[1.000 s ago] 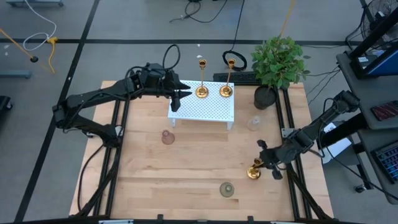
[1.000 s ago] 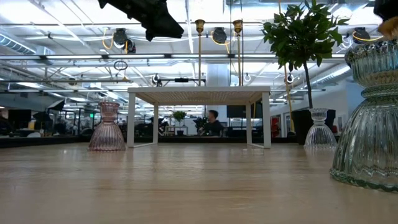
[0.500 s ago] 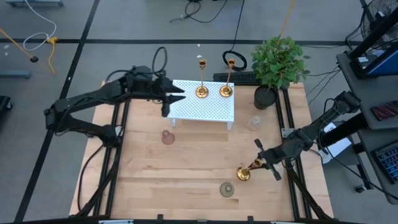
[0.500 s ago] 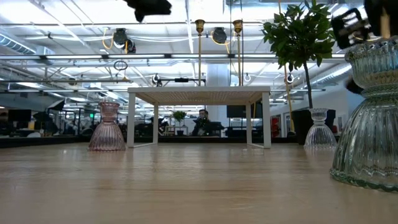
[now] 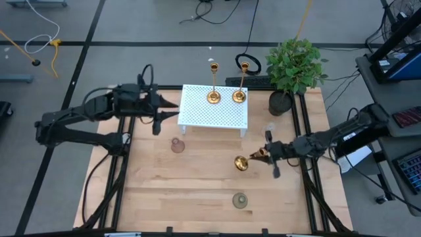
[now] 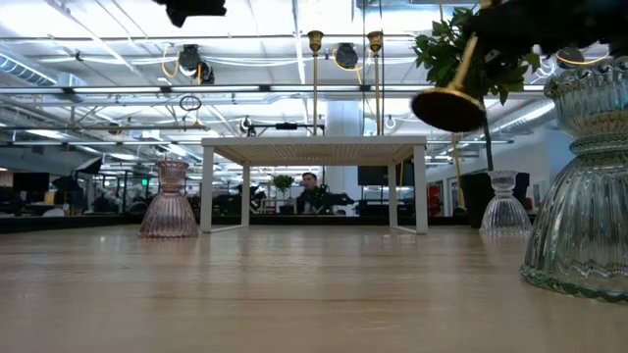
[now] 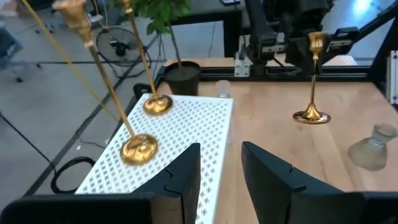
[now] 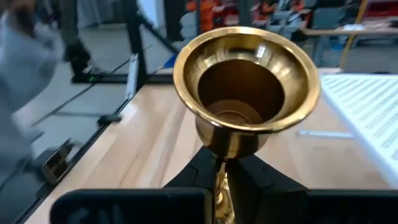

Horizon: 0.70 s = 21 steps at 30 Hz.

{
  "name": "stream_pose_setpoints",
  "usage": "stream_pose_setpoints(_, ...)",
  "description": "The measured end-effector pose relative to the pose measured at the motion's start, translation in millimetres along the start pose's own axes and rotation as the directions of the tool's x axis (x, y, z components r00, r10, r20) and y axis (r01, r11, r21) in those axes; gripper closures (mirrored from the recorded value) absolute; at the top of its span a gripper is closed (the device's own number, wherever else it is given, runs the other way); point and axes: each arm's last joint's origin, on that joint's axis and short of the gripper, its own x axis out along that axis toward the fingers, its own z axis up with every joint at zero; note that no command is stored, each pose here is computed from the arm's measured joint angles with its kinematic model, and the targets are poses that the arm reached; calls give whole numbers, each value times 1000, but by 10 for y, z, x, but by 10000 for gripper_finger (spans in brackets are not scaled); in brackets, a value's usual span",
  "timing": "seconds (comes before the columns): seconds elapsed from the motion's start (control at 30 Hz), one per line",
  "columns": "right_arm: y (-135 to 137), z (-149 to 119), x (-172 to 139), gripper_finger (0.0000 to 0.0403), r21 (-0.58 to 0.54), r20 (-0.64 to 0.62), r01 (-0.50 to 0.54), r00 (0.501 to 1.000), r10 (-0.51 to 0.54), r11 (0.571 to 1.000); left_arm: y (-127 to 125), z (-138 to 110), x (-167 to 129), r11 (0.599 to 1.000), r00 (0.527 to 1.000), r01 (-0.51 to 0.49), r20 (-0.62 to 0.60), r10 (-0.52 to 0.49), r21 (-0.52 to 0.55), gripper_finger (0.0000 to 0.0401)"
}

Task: Pick & Place candle stick holders
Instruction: Put the short gold candle holder on the shelf

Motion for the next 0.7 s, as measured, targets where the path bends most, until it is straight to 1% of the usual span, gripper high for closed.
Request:
stream_pose_setpoints(0.17,-133,35,159,392,55,79,74,994,-78,996,-117,-295,77,999,995,33,93,-32,-11,277)
stream_pose_setpoints(0.27,-200,29,241,392,59,96,18,995,-23,998,-194,-458,171,997,990,65,126,-60,-31,277)
stream_pose_setpoints(0.37,-251,58,342,392,72,125,-40,992,31,997,-284,-609,290,992,983,118,147,-111,-38,277)
stream_pose_setpoints(0.5,-319,181,543,392,68,96,-53,994,46,996,-416,-740,432,983,965,183,196,-175,-21,277)
stream_pose_setpoints(0.57,-351,244,654,392,58,59,-70,996,67,996,-475,-755,490,978,952,206,235,-196,-19,277)
stream_pose_setpoints(0.67,-401,391,811,392,32,15,-93,996,92,995,-540,-759,567,973,942,230,254,-218,-17,277)
stream_pose_setpoints(0.7,-416,444,857,392,19,6,-99,995,99,995,-557,-758,595,971,940,237,260,-221,-31,277)
